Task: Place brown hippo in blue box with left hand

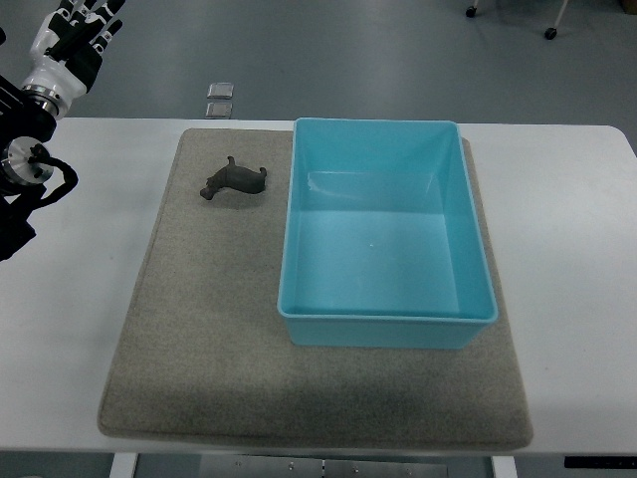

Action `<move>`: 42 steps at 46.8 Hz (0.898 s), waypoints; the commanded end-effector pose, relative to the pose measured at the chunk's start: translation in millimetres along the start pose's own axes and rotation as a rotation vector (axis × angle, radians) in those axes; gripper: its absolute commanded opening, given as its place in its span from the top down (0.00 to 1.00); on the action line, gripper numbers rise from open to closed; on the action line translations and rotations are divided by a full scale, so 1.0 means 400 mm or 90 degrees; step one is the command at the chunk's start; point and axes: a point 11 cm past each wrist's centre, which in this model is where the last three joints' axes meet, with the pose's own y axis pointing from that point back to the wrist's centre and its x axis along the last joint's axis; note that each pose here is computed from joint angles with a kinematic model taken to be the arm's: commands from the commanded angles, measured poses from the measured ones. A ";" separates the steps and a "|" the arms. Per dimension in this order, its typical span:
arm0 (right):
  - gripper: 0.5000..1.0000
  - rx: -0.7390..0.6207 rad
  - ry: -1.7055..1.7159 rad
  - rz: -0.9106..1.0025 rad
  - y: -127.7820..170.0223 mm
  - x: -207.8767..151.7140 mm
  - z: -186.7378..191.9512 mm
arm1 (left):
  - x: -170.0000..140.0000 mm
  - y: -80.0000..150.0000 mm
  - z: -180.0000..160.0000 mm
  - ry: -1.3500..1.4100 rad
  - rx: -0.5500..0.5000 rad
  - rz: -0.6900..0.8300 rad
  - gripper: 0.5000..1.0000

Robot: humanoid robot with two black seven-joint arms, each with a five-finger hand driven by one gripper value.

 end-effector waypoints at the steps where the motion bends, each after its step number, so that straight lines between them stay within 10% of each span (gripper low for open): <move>1: 0.13 0.000 0.001 0.000 0.000 0.000 0.000 | -0.002 -0.001 0.000 0.001 0.000 -0.001 0.01; 42: 0.13 0.000 0.000 0.000 0.000 0.000 0.000 | 0.006 0.002 0.002 -0.005 0.001 -0.001 0.01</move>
